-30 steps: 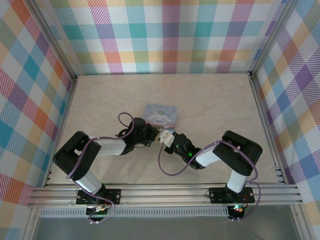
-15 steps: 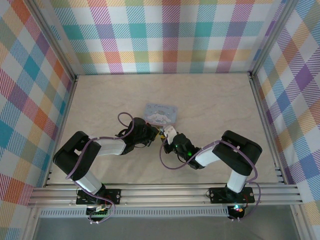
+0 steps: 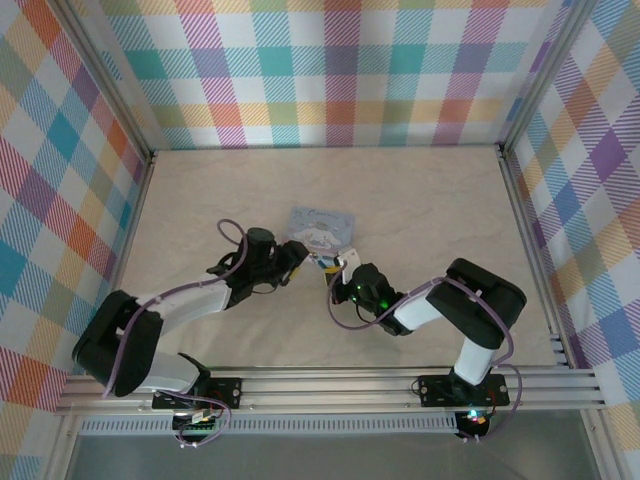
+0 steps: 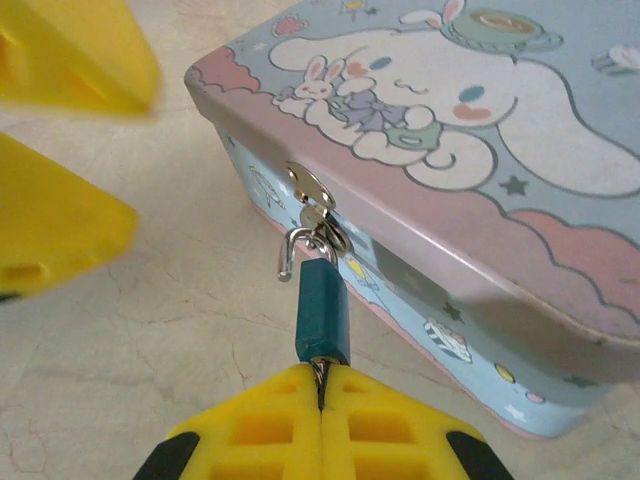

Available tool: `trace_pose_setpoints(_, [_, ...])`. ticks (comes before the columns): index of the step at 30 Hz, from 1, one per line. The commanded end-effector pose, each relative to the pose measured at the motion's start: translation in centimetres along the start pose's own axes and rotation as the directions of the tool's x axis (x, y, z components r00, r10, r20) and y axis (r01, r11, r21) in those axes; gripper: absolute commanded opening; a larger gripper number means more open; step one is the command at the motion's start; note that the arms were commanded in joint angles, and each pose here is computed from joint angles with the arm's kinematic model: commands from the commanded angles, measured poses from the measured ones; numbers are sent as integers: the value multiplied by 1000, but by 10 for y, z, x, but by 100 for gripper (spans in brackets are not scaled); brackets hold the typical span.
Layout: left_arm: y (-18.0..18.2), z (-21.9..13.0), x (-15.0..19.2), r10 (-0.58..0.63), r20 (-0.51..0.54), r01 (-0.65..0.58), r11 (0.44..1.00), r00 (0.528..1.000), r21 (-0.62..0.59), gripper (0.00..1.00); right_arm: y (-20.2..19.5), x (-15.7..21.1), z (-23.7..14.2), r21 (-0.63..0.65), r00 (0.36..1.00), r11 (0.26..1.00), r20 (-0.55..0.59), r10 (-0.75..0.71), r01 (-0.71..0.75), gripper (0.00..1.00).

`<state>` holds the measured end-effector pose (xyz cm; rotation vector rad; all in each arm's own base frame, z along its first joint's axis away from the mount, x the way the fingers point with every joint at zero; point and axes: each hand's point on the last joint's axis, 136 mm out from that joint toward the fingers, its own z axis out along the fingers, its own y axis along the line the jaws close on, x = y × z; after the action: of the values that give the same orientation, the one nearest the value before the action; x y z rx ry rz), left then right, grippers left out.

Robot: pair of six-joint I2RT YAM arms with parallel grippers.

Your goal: Unlock the padlock with the key

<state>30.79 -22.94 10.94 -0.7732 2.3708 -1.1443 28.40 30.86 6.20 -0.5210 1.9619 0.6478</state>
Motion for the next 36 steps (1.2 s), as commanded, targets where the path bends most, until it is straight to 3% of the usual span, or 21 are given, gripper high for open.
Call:
trace_pose_setpoints(1, [2,-20,-16,69,32,-67,996,997,-64,60,2,2,-10,-52,990,989,-51,134,-137,0])
trace_pose_setpoints(6, [-2,-30,-36,92,54,-88,994,994,-70,66,1,2,-19,-126,941,938,-144,306,-324,0])
trace_pose_setpoints(10, [-10,-23,-44,121,48,-118,991,991,-71,69,-4,10,-20,-111,883,890,-225,411,-443,0])
trace_pose_setpoints(15, [-8,-13,-58,177,45,-169,975,983,-146,77,-10,22,-23,-50,803,836,-316,506,-546,4])
trace_pose_setpoints(21, [-6,1,-73,245,22,-234,947,969,-221,80,-14,30,-25,-29,762,807,-352,544,-590,12])
trace_pose_setpoints(31, [10,29,-82,283,-34,-282,920,958,-272,79,-27,33,-29,15,771,827,-354,530,-562,27])
trace_pose_setpoints(36, [19,36,-77,271,-58,-276,922,961,-271,78,-24,4,-34,-100,820,834,-277,501,-543,36])
